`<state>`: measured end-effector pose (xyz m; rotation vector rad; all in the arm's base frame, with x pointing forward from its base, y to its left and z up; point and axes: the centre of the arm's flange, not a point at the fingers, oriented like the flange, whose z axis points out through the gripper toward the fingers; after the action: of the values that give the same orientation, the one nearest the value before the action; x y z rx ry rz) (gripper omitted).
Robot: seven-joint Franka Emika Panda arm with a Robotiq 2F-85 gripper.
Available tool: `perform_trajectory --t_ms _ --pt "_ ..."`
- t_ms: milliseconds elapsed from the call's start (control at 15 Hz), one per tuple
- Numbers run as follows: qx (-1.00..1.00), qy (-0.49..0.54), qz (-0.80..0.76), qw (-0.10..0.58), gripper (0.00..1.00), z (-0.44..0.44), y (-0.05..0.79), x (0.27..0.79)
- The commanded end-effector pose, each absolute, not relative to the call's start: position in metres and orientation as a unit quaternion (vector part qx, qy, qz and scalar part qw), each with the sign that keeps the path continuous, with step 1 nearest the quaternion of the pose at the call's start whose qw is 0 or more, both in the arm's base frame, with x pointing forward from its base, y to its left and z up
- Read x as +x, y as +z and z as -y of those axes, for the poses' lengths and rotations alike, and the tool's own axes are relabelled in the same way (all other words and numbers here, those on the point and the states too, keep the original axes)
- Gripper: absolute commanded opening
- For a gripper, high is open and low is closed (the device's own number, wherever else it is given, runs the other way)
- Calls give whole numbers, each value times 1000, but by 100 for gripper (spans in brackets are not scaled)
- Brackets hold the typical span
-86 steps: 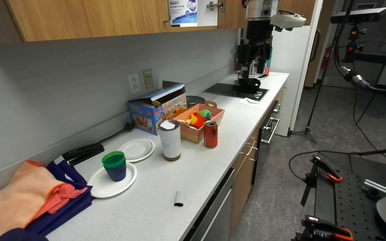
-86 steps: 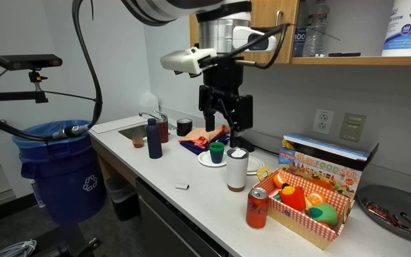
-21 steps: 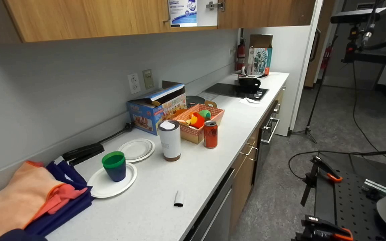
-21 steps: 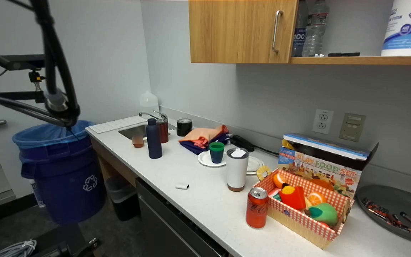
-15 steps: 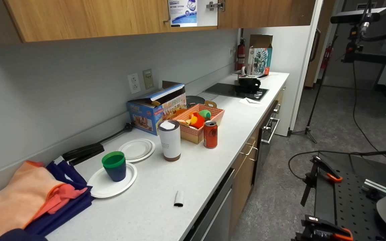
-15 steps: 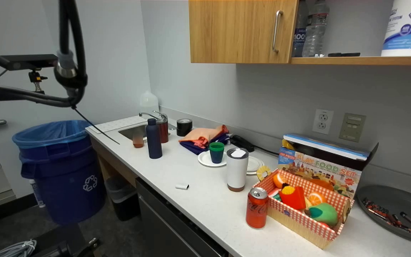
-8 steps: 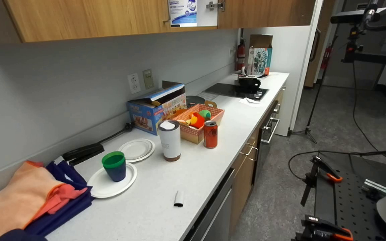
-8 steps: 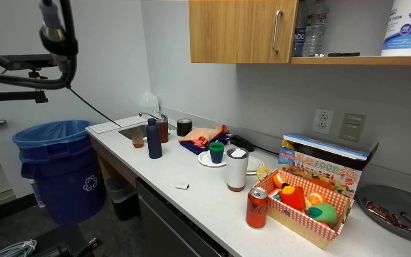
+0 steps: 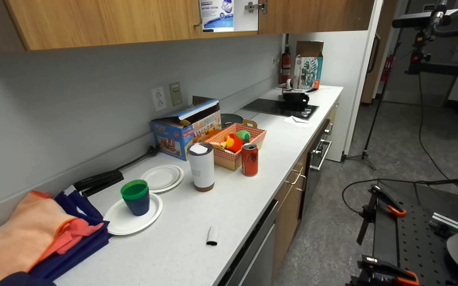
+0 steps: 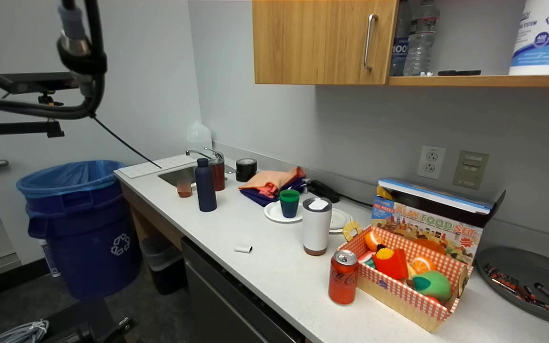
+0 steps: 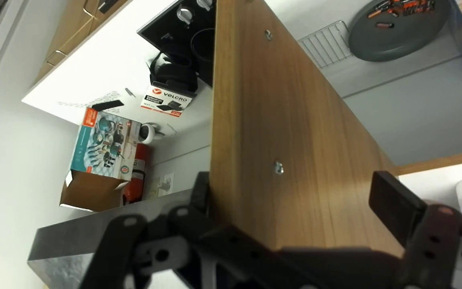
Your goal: Close the cupboard drawer.
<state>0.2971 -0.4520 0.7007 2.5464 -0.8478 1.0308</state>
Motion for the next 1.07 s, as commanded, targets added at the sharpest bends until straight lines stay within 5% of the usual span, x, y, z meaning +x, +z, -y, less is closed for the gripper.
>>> perform_trajectory --t_ms 0,1000 --pt "874 367 296 115 100 437 708 311" --pt "908 366 198 44 100 350 710 288"
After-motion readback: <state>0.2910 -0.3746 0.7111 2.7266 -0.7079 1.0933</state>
